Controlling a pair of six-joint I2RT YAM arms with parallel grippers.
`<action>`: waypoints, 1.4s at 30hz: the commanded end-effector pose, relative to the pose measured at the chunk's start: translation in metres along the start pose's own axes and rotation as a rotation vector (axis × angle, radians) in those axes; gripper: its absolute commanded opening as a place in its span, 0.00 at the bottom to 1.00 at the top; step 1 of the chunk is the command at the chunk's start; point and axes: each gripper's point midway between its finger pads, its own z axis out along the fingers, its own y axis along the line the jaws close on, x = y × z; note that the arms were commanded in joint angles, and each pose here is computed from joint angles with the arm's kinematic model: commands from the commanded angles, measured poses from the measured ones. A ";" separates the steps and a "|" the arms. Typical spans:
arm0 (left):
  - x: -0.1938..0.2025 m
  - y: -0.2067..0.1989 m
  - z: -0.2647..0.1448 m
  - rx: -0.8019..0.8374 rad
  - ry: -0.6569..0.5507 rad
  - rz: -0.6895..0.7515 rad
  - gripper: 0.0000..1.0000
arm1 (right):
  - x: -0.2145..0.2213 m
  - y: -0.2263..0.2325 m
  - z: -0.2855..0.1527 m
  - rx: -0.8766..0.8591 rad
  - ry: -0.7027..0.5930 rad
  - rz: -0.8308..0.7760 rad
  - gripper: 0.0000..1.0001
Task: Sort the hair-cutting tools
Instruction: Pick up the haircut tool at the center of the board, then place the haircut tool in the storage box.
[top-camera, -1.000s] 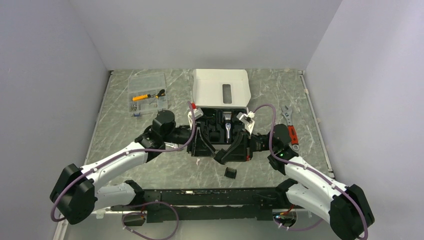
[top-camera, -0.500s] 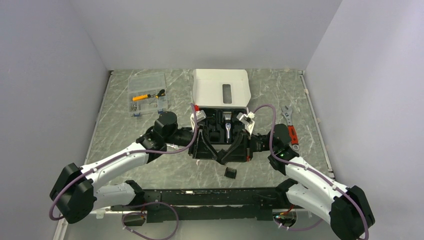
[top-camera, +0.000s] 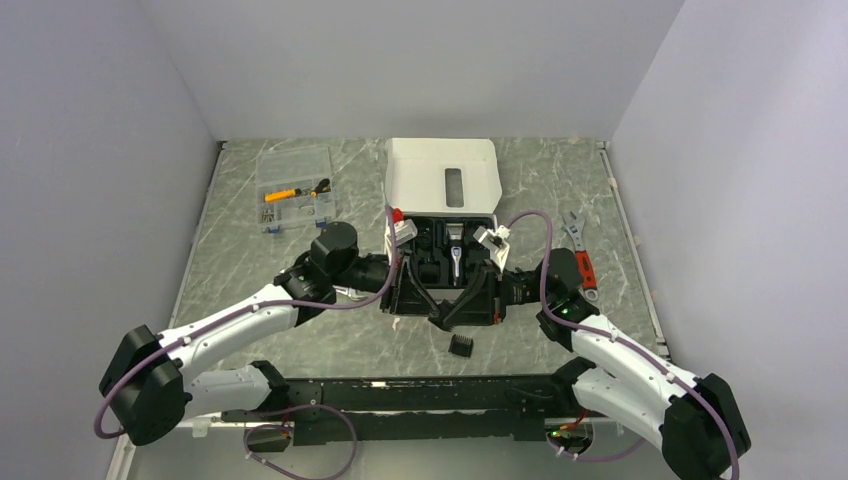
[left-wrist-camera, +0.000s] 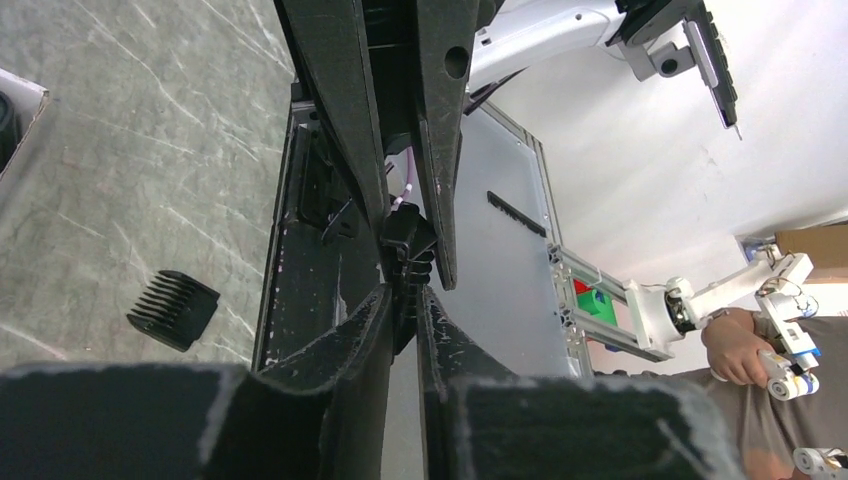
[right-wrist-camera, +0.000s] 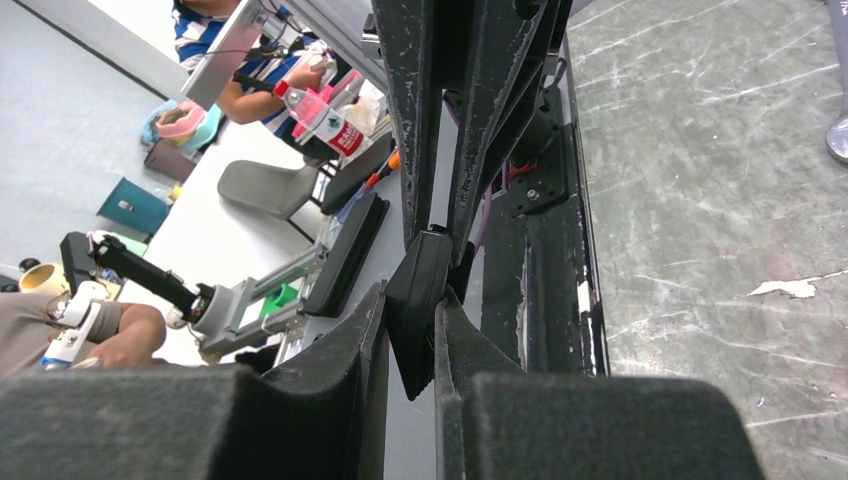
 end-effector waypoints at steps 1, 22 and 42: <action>-0.012 -0.010 0.004 0.025 -0.022 0.068 0.15 | -0.012 0.010 0.002 -0.018 -0.013 -0.080 0.00; -0.053 0.049 -0.050 -0.307 -0.424 -0.043 0.00 | -0.066 -0.060 -0.057 0.488 -0.350 -0.036 1.00; -0.143 0.148 -0.037 -0.382 -0.727 -0.315 0.00 | -0.021 -0.214 -0.193 1.367 -0.673 0.303 0.57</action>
